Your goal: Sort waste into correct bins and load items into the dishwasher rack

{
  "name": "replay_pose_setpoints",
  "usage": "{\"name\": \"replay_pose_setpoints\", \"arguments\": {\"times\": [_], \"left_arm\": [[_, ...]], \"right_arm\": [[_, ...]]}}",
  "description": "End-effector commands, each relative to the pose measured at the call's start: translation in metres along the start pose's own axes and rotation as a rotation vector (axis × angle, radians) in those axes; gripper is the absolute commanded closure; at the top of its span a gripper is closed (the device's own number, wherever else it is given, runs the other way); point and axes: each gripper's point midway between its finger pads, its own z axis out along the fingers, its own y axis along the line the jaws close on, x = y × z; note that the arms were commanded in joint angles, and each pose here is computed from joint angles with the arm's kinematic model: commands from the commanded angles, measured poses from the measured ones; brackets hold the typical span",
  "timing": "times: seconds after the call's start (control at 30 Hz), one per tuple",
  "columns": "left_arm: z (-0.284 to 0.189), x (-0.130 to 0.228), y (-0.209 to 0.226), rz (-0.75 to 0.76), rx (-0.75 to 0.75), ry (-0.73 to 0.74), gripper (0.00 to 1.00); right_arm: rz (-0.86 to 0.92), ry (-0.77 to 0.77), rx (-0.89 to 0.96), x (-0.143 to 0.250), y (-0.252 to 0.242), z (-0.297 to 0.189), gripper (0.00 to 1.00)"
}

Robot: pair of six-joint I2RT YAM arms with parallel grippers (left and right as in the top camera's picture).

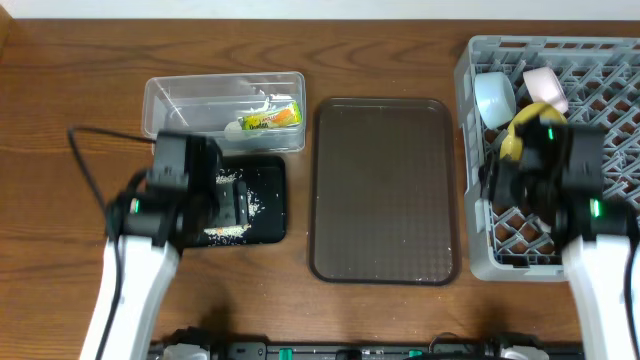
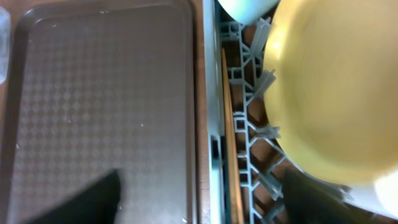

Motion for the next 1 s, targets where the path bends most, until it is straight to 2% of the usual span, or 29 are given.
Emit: {"name": "replay_pose_setpoints", "arguments": {"times": [0.0,0.03,0.17,0.3,0.63,0.97], "left_arm": [[-0.012,0.011,-0.005,0.065,0.019,-0.101,0.16],[-0.014,0.014,-0.007,0.075,0.026,-0.135,0.1],[-0.02,0.023,-0.007,0.084,0.053,-0.228,0.09],[-0.028,0.023,-0.007,0.085,0.061,-0.267,0.08],[-0.027,0.024,-0.007,0.085,0.06,-0.263,0.08],[-0.027,0.024,-0.007,0.085,0.06,-0.263,0.07]], "right_arm": [[-0.005,-0.097,0.013,0.019,-0.004,-0.017,0.01],[-0.007,-0.131,0.021,0.025,-0.006,-0.022,0.01],[-0.015,-0.245,0.033,0.042,-0.01,-0.039,0.01],[-0.02,-0.293,0.025,0.053,-0.009,-0.049,0.01],[-0.01,-0.172,0.037,0.085,-0.013,-0.045,0.01],[-0.004,-0.102,0.044,0.102,-0.015,-0.043,0.01]]}}
